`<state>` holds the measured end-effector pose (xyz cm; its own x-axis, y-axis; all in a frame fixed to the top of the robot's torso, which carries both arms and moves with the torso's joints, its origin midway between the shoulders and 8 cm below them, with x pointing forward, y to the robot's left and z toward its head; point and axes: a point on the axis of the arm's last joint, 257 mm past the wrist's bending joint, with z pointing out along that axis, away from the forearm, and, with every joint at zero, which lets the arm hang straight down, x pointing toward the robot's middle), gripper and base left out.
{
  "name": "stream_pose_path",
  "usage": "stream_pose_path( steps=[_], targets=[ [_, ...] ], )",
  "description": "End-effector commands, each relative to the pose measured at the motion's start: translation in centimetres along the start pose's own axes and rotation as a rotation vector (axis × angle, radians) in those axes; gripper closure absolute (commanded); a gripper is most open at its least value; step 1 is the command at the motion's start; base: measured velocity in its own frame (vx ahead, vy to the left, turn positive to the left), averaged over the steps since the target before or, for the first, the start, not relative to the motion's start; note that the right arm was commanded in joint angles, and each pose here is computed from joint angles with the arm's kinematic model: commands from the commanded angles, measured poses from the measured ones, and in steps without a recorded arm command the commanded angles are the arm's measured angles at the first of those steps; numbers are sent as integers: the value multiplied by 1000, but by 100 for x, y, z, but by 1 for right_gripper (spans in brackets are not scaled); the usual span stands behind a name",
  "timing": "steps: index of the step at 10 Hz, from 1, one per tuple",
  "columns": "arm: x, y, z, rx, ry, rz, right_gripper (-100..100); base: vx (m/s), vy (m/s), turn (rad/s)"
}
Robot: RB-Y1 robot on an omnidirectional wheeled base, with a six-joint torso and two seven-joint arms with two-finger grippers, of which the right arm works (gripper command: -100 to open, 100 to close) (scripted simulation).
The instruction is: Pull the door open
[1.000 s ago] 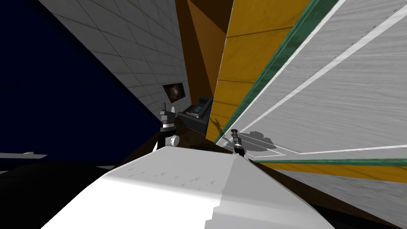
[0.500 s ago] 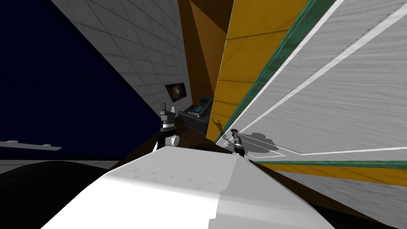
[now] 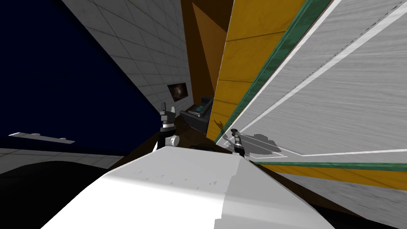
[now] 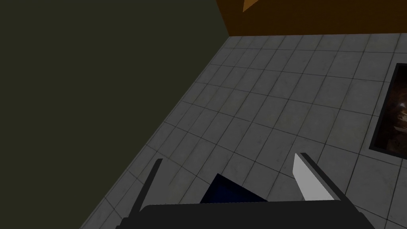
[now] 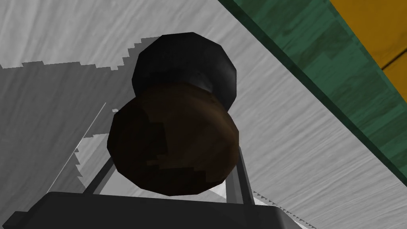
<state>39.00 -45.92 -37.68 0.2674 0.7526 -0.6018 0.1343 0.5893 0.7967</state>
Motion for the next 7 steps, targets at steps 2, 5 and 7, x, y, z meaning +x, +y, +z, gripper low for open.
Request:
stream_pose_path(
  steps=[2,5,7],
  targets=[
    [55,20,-3,2,0,93,100,-43,-15,48],
    [36,18,8,5,-13,184,100,-47,-17,61],
    [27,16,13,7,-19,248,100,-54,-19,52]
  ],
)
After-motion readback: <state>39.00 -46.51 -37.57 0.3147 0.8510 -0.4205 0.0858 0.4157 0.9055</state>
